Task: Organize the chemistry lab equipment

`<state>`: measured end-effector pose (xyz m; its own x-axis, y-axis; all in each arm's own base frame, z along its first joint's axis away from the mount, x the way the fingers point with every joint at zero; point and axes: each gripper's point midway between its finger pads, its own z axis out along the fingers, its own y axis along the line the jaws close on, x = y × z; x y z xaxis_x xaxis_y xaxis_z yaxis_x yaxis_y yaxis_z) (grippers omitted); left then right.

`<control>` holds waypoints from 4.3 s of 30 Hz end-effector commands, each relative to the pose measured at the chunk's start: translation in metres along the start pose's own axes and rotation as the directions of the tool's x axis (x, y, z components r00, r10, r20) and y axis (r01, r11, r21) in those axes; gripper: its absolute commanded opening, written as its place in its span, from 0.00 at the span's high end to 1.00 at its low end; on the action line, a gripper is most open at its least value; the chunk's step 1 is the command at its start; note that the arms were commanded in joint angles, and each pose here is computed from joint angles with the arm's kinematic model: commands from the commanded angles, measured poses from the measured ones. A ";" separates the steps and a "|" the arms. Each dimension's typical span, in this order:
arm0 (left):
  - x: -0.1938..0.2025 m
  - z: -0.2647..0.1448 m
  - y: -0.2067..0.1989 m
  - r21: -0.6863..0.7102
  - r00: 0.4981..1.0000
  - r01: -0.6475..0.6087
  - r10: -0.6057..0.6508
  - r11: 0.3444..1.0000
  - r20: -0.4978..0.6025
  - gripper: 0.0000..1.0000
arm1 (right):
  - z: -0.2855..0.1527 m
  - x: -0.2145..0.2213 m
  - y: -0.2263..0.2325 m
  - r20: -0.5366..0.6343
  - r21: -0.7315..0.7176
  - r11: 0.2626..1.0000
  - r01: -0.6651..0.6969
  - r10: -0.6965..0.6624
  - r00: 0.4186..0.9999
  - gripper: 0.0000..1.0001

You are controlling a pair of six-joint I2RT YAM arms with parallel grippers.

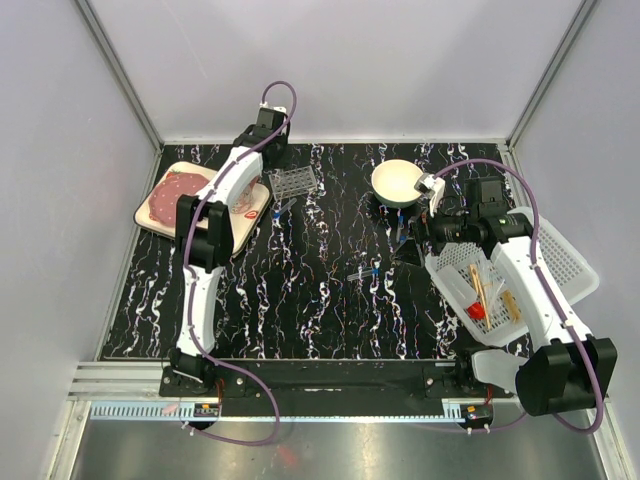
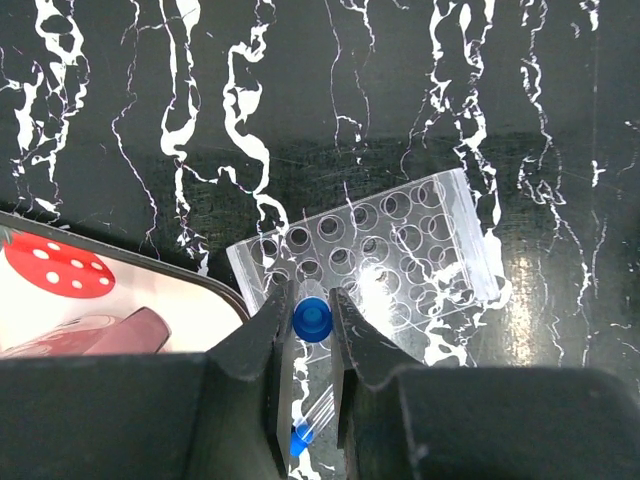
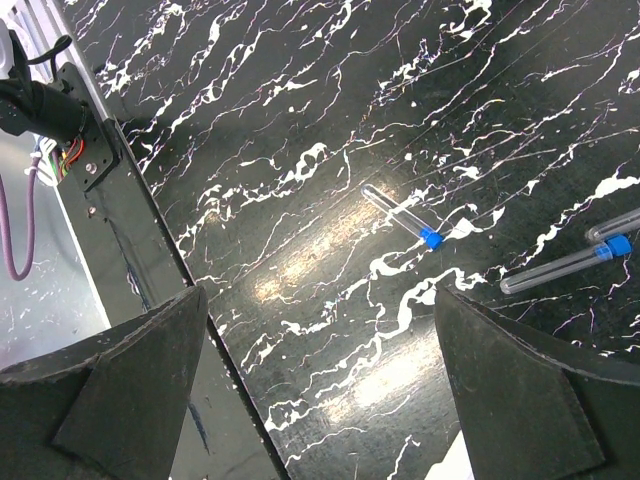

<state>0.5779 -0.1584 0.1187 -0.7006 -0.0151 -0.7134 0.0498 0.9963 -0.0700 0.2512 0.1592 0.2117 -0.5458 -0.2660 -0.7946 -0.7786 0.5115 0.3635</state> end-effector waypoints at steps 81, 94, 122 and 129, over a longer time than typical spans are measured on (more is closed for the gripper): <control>0.180 -0.331 0.065 0.258 0.896 0.367 -0.415 0.894 0.161 0.01 | 0.179 0.097 -0.046 -0.701 -0.336 0.627 0.703 -0.665 0.258 0.33; 0.191 -0.339 0.049 0.350 0.910 0.326 -0.392 0.878 0.134 0.01 | 0.189 0.115 -0.043 -0.719 -0.350 0.664 0.660 -0.642 0.265 0.65; 0.164 -0.344 -0.143 0.828 0.970 0.075 -0.233 0.556 0.069 0.09 | 0.092 -0.070 0.035 -0.079 -0.294 0.905 -0.309 0.299 0.951 0.87; 0.130 -0.327 -0.191 0.837 0.955 0.050 -0.270 0.545 0.119 0.11 | 0.070 -0.081 0.032 -0.027 -0.422 0.759 -0.496 0.536 0.844 0.87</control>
<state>0.2067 -0.2966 0.2019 -0.7448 -0.1357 -0.6533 0.5030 0.5292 -0.6833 0.3017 0.2447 0.2042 -0.8812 -0.0351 -0.4714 -0.4503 0.3654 0.8147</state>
